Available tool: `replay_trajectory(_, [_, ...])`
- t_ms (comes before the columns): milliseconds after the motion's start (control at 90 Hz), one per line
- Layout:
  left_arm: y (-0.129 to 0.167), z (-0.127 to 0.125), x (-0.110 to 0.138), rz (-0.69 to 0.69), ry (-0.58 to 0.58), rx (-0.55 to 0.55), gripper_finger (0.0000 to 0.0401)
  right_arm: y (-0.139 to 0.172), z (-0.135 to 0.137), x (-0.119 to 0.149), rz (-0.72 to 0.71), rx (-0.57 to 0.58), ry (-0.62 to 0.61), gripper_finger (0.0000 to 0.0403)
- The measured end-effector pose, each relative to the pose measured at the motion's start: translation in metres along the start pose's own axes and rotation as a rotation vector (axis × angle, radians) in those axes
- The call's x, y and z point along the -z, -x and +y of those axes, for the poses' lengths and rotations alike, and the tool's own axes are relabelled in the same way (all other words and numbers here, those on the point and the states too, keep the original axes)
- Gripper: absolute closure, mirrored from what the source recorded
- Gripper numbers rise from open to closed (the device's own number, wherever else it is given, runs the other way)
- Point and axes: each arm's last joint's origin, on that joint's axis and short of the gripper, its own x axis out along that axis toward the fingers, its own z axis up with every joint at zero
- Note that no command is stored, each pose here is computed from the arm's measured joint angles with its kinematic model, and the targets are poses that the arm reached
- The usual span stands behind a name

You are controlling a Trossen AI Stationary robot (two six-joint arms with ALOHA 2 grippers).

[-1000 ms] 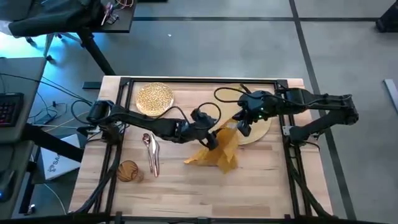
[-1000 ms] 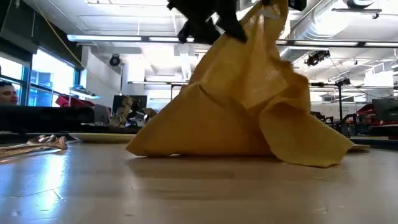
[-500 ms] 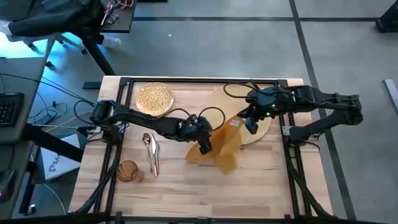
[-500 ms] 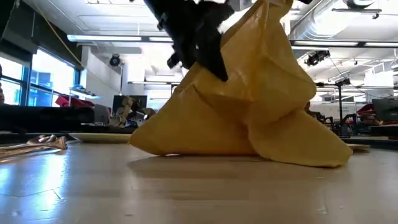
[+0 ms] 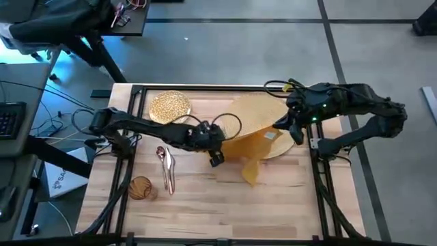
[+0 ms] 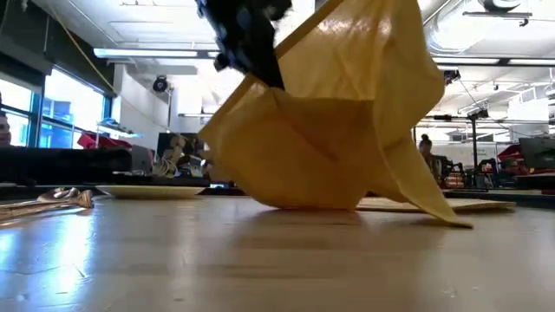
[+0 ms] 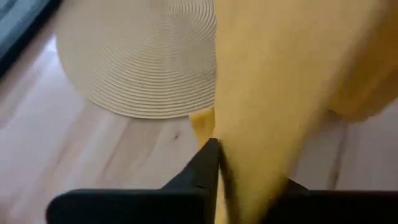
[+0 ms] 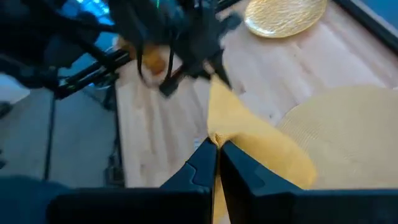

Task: Set table place
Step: Fold the yellow table napkin on the table

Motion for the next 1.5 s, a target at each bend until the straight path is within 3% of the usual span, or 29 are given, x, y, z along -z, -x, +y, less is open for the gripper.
replay_trajectory(222, [0.058,0.015,0.002,0.007,-0.021,0.107,0.0401,-0.001,0.016,0.010,0.137,-0.156,-0.010,0.0403])
replay_trajectory(456, [0.071,0.012,0.002,-0.003,-0.009,0.200,0.0401,-0.004,0.031,0.015,0.124,-0.184,0.030,0.0403])
replay_trajectory(589, [0.053,0.002,0.000,-0.004,-0.030,0.222,0.0391,-0.005,0.027,0.011,0.047,-0.071,0.009,0.0403])
replay_trajectory(733, [0.020,-0.013,-0.004,-0.008,-0.059,0.301,0.0346,-0.007,0.018,0.005,-0.007,0.020,-0.067,0.0403])
replay_trajectory(989, [-0.031,-0.043,-0.018,-0.165,0.062,0.465,0.0239,-0.007,0.005,-0.003,-0.054,0.086,-0.161,0.0403])
replay_trajectory(1189, [-0.065,-0.066,-0.016,-0.245,0.198,0.537,0.0190,-0.006,-0.004,-0.008,-0.076,0.122,-0.183,0.0403])
replay_trajectory(1356, [-0.090,-0.086,-0.006,-0.306,0.316,0.526,0.0178,-0.005,-0.013,-0.012,-0.096,0.158,-0.191,0.0403])
replay_trajectory(1500, [-0.101,-0.098,0.004,-0.358,0.378,0.426,0.0177,-0.007,-0.019,-0.016,-0.103,0.186,-0.189,0.0403])
